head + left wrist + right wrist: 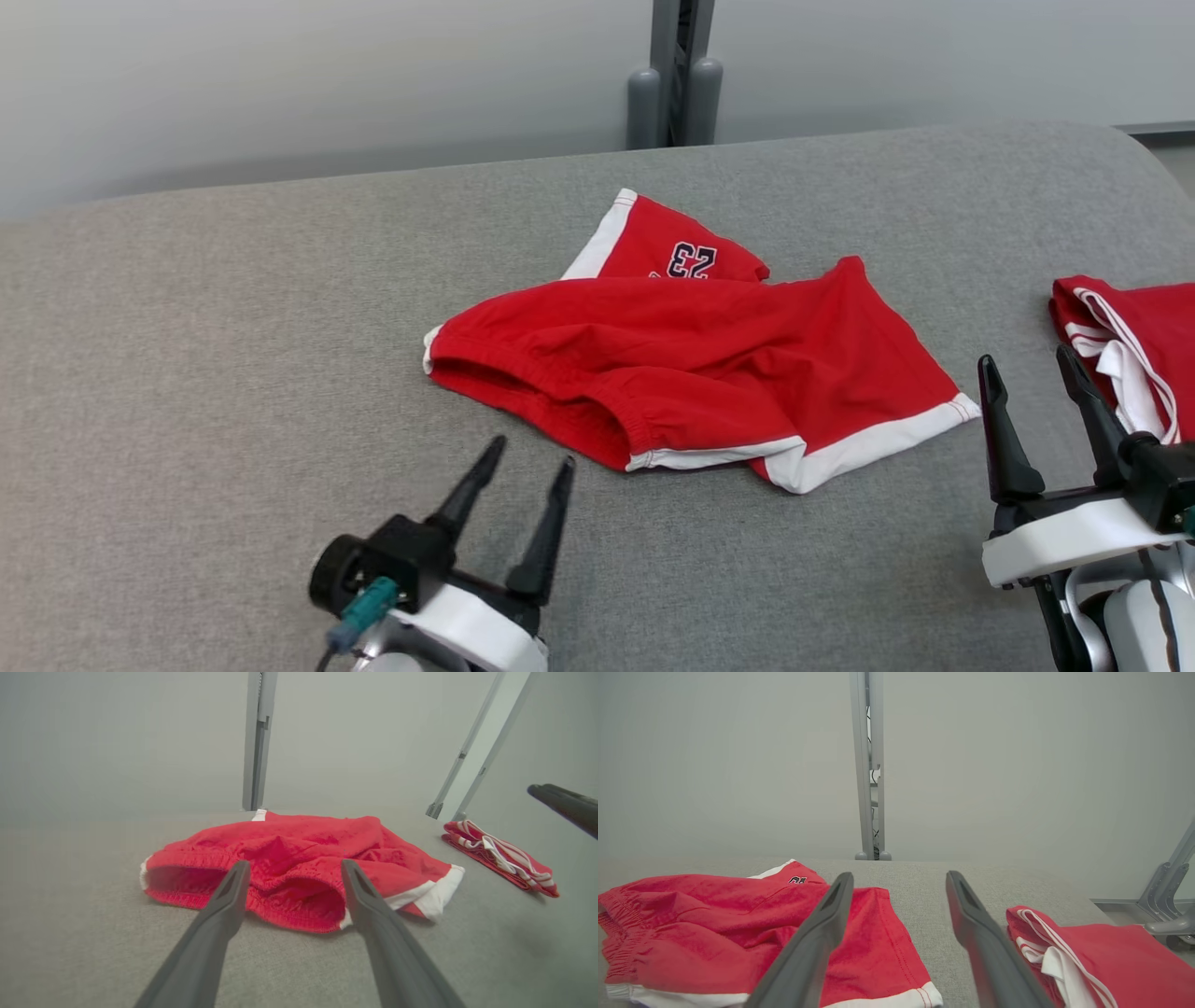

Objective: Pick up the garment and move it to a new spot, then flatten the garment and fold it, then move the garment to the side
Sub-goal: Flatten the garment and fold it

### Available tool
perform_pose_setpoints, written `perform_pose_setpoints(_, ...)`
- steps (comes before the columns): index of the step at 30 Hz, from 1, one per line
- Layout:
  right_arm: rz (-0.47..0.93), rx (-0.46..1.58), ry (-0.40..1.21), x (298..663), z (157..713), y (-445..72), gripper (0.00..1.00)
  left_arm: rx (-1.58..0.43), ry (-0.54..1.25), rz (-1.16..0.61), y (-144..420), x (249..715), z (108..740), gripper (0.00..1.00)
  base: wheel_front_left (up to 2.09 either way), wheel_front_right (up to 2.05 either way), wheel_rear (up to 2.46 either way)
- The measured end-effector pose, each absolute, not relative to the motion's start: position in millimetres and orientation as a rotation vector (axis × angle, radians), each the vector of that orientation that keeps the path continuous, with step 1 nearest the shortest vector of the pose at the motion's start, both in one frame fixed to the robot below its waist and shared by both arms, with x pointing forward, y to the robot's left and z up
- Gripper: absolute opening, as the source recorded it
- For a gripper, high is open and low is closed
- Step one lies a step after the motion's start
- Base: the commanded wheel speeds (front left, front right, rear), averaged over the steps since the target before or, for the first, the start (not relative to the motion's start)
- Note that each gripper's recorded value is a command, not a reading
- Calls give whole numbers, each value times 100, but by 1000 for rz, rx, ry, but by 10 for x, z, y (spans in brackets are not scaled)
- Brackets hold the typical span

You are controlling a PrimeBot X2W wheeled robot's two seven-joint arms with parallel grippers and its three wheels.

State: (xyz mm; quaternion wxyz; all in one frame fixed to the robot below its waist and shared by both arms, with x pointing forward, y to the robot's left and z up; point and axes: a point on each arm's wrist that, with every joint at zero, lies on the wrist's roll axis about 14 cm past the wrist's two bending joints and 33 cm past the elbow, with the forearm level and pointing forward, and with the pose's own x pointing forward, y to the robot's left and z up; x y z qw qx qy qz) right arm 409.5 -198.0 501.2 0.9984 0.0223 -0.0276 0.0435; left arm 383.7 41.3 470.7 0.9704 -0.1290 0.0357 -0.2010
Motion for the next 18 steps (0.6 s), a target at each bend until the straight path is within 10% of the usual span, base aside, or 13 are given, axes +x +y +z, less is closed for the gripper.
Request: perform_pose_setpoints(18,-44,36,30,3938,4741,-2415,100,-120,304,-725,-446,3888,3996,100,0,0,0)
